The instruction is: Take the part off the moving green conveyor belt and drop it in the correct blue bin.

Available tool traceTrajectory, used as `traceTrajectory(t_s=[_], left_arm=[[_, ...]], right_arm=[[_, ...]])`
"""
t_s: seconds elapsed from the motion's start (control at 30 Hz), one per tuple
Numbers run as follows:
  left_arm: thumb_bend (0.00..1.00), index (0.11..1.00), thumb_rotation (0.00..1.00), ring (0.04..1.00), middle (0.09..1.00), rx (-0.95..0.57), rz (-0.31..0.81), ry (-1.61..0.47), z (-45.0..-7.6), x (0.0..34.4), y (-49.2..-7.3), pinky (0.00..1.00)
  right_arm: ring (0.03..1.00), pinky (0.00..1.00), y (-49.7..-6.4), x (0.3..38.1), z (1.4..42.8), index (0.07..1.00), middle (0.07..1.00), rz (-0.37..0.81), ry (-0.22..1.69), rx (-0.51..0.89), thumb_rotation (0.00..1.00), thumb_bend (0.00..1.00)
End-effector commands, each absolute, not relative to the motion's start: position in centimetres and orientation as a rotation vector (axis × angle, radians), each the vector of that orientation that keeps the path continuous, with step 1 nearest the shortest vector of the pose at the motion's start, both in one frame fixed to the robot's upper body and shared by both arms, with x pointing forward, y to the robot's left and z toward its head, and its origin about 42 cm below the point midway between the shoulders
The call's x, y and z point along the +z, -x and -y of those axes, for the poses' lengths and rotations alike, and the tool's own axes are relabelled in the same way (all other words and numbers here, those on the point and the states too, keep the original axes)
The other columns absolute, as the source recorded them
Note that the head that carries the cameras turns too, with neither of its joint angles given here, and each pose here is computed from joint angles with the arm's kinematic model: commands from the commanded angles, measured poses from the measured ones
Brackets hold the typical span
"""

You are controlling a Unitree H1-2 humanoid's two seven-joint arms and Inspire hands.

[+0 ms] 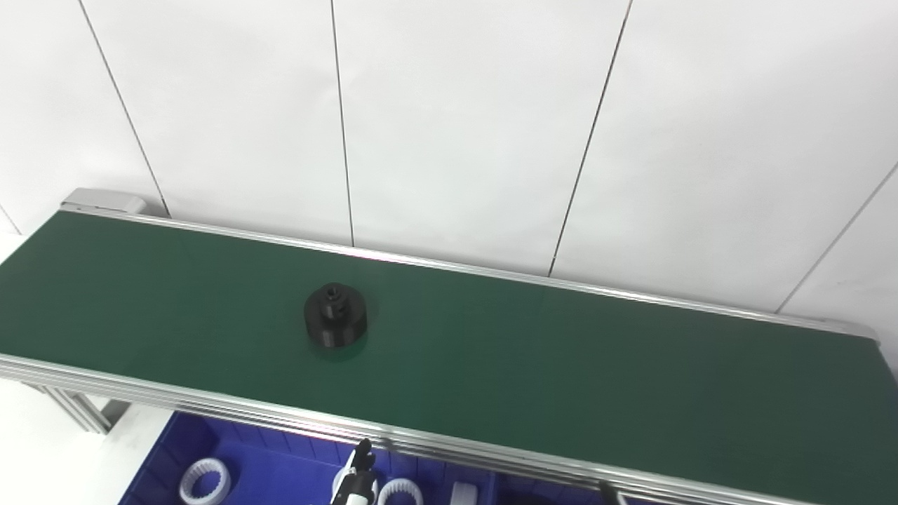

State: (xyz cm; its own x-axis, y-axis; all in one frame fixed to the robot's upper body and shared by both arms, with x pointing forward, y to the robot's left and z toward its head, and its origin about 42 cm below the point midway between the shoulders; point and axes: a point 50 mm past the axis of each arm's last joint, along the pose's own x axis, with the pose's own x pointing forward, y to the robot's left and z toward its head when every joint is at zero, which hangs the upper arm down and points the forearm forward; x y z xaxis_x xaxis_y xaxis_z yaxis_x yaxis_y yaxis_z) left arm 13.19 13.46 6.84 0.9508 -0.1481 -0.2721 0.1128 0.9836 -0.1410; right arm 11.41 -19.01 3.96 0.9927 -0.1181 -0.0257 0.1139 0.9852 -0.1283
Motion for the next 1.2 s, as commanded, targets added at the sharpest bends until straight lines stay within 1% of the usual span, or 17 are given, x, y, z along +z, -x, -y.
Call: traceTrajectory(t_s=[0.0, 0.07, 0.17, 0.23, 0.3, 0.33, 0.53, 0.6, 0.67, 0.73, 0.8, 0.93, 0.97, 1.17], left_arm=[[0.55, 1.000, 1.00, 1.000, 1.000, -0.152, -0.228, 0.148, -13.2, 8.2, -14.0, 1.00], [0.52, 1.000, 1.00, 1.000, 1.000, -0.159, -0.227, 0.148, -13.2, 8.3, -14.2, 1.00], [0.50, 1.000, 1.00, 1.000, 1.000, -0.165, -0.235, 0.127, -13.3, 8.4, -14.6, 1.00], [0.48, 1.000, 1.00, 1.000, 1.000, -0.163, -0.241, 0.122, -13.3, 8.5, -14.7, 1.00], [0.47, 1.000, 1.00, 1.000, 1.000, -0.161, -0.244, 0.123, -13.3, 8.5, -14.8, 1.00], [0.48, 1.000, 1.00, 1.000, 1.000, -0.163, -0.245, 0.125, -13.3, 8.5, -14.8, 1.00], [0.50, 1.000, 1.00, 1.000, 1.000, -0.175, -0.244, 0.101, -13.1, 8.5, -15.0, 1.00], [0.51, 1.000, 1.00, 1.000, 1.000, -0.174, -0.247, 0.099, -13.0, 8.5, -15.0, 1.00], [0.53, 1.000, 1.00, 1.000, 1.000, -0.173, -0.252, 0.099, -12.9, 8.4, -15.0, 1.00], [0.53, 1.000, 1.00, 1.000, 1.000, -0.174, -0.253, 0.098, -12.8, 8.4, -15.0, 1.00], [0.53, 1.000, 1.00, 1.000, 1.000, -0.173, -0.252, 0.092, -12.7, 8.4, -15.0, 1.00], [0.55, 1.000, 1.00, 1.000, 1.000, -0.177, -0.248, 0.084, -12.3, 8.6, -15.0, 1.00], [0.55, 1.000, 1.00, 1.000, 1.000, -0.180, -0.245, 0.087, -12.2, 8.7, -15.0, 1.00], [0.54, 1.000, 1.00, 1.000, 1.000, -0.185, -0.234, 0.103, -11.6, 9.2, -15.0, 1.00]], right_arm=[[0.892, 0.76, -12.4, 6.1, 19.2, 0.939, 0.957, 0.058, 0.212, -0.106, 0.67, 0.92], [0.910, 0.76, -13.4, 7.3, 19.4, 0.947, 0.971, 0.099, 0.264, -0.090, 0.66, 0.98], [0.944, 0.79, -15.4, 9.1, 19.4, 0.944, 0.985, 0.146, 0.312, -0.066, 0.63, 1.00], [0.934, 0.76, -17.4, 10.7, 19.4, 0.957, 0.995, 0.170, 0.357, -0.055, 0.60, 1.00], [0.906, 0.71, -18.8, 11.8, 19.3, 0.960, 1.000, 0.176, 0.382, -0.050, 0.52, 1.00], [0.904, 0.71, -19.5, 12.4, 19.3, 0.967, 1.000, 0.175, 0.399, -0.042, 0.48, 1.00], [0.889, 0.71, -24.5, 16.3, 18.3, 0.959, 0.994, 0.194, 0.486, 0.008, 0.38, 1.00], [0.899, 0.72, -26.3, 17.5, 17.8, 0.944, 0.978, 0.194, 0.505, 0.030, 0.34, 1.00], [0.928, 0.75, -27.9, 18.6, 17.2, 0.946, 0.989, 0.187, 0.519, 0.057, 0.31, 1.00], [0.935, 0.76, -29.0, 19.4, 16.9, 0.948, 0.993, 0.177, 0.537, 0.081, 0.30, 1.00], [0.940, 0.76, -30.5, 20.4, 16.4, 0.956, 0.999, 0.167, 0.566, 0.109, 0.32, 1.00], [0.947, 0.72, -32.9, 22.2, 15.2, 0.951, 1.000, 0.154, 0.625, 0.158, 0.27, 1.00], [0.944, 0.70, -33.5, 22.7, 14.9, 0.952, 1.000, 0.150, 0.644, 0.171, 0.26, 1.00], [0.938, 0.64, -36.6, 24.8, 12.9, 0.947, 1.000, 0.132, 0.752, 0.250, 0.21, 1.00]])
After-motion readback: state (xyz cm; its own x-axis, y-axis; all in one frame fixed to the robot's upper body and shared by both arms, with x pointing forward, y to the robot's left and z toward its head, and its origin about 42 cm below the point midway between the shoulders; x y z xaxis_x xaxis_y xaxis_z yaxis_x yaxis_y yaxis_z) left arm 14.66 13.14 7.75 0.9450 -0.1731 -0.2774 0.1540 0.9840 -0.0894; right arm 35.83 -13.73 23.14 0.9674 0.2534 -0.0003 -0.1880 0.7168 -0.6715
